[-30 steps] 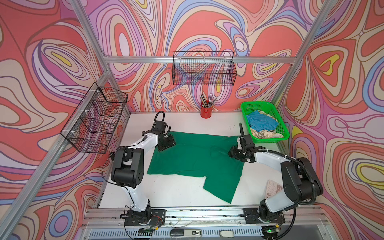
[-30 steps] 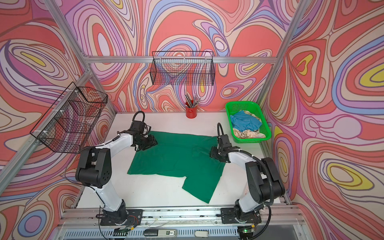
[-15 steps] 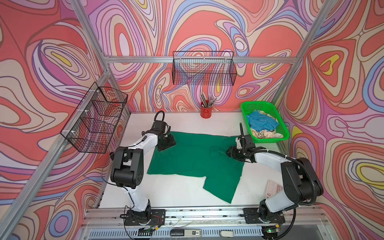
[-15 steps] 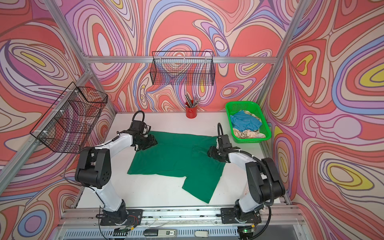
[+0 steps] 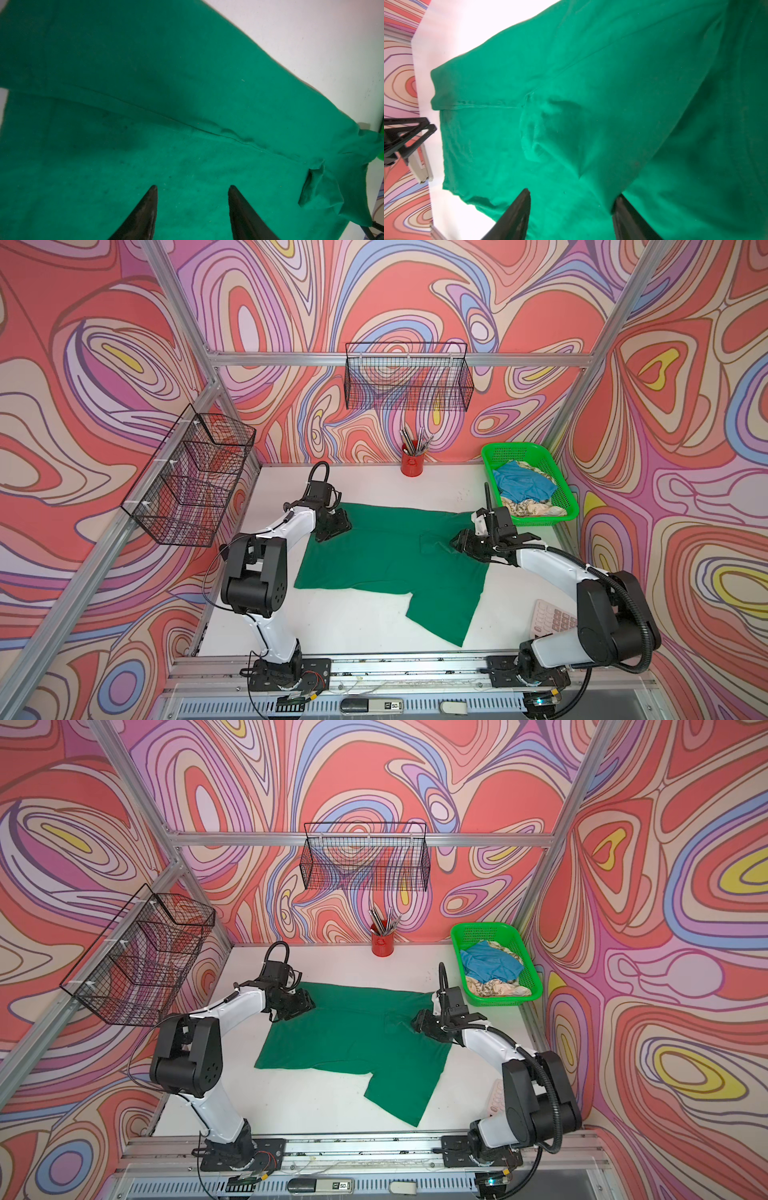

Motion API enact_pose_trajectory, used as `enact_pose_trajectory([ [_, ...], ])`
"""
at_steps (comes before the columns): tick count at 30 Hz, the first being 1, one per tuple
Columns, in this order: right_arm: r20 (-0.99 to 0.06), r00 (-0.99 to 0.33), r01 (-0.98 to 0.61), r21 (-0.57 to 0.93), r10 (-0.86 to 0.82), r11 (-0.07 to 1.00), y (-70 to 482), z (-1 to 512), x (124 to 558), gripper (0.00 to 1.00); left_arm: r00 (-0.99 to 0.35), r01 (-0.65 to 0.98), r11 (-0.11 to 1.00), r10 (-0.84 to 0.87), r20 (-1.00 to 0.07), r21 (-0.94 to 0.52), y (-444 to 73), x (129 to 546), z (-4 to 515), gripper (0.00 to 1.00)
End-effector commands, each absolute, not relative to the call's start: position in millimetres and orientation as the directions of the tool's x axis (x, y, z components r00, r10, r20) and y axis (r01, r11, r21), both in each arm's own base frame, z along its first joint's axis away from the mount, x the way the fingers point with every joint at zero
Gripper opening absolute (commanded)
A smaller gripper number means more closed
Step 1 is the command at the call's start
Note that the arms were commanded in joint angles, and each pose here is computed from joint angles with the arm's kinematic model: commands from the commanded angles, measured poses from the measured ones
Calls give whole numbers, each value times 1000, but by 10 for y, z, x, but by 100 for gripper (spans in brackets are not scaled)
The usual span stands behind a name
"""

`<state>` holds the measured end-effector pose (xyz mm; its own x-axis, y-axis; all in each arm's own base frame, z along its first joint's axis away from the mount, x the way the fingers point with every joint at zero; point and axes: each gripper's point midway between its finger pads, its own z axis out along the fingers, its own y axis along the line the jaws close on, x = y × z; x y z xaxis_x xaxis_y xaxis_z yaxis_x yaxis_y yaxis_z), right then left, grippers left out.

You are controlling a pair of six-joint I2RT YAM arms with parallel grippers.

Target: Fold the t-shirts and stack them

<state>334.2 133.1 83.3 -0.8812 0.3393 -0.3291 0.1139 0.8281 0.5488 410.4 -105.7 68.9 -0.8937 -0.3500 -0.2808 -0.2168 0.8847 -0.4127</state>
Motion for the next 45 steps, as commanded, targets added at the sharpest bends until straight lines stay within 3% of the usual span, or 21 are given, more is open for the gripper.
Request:
enact_pose_trajectory([
  [1, -324, -878, 117, 570, 353, 813, 1339, 1007, 3319, 65, -893, -219, 888, -349, -284, -403, -1056, 4051, 712, 57],
  [19, -371, -867, 188, 375, 332, 908, 964, 602, 3235, 68, -897, -218, 889, -345, -276, -402, -1057, 3997, 671, 57],
  [45, -408, -860, 107, 442, 306, 891, 1148, 438, 3495, 69, -894, -227, 892, -350, -281, -391, -1025, 3975, 699, 57],
])
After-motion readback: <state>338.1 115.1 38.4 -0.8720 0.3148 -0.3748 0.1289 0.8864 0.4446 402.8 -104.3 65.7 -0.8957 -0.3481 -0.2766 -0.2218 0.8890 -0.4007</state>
